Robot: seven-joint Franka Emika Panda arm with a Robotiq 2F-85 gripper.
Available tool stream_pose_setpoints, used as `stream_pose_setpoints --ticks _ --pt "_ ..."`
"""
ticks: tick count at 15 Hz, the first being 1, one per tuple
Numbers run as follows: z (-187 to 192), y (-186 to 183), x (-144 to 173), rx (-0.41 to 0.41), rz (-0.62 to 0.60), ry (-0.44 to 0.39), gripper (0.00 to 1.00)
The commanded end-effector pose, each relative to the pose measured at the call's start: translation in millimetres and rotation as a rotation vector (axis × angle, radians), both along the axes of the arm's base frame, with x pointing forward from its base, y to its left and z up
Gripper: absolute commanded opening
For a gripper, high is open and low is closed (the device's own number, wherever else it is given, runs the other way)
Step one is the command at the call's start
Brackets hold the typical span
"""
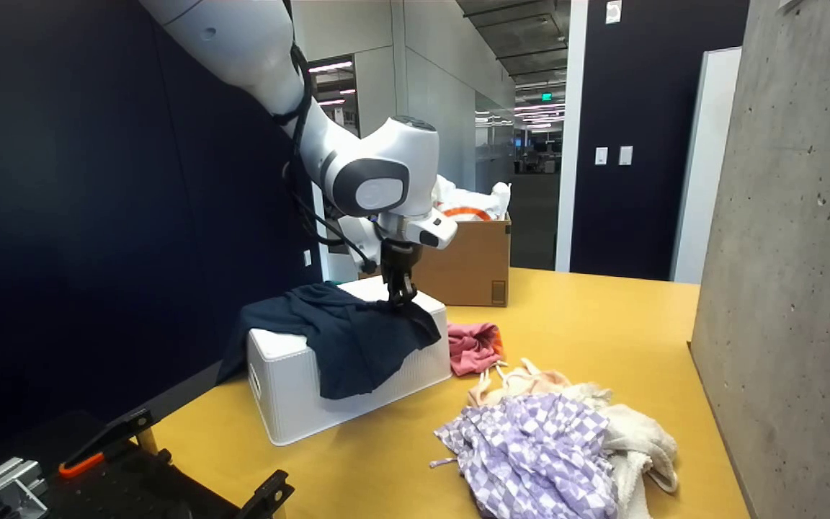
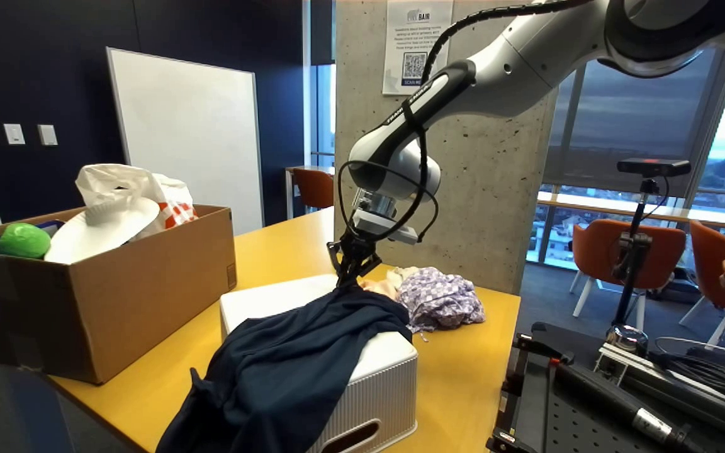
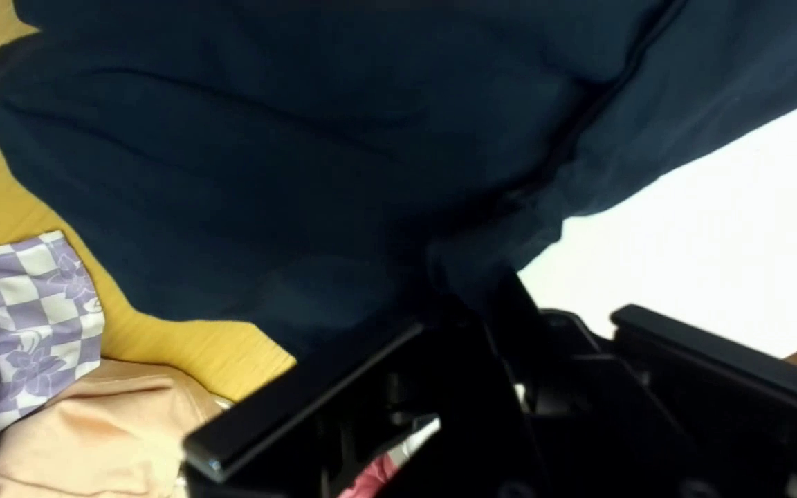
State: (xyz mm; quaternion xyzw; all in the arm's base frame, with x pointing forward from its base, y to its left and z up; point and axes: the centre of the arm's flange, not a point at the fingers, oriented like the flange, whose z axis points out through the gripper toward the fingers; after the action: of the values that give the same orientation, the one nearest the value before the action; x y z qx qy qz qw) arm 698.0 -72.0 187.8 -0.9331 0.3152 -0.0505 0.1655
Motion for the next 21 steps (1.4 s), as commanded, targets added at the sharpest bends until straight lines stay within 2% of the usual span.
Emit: stream_pose_setpoints --ticks 1,4,12,17,21 --pt "11.5 8.7 -5.0 -0.008 0.015 -0.012 0.00" --pt "30.2 8.4 13.9 -0.046 0.030 -0.025 0.01" --pt "87.4 11.9 105.6 -0.168 0.065 -0.054 0.01" --pt "90.7 6.6 162.2 -0.205 0.084 -0.070 0.01" --pt "90.1 21.0 183.3 -0.244 0.133 -0.115 0.01"
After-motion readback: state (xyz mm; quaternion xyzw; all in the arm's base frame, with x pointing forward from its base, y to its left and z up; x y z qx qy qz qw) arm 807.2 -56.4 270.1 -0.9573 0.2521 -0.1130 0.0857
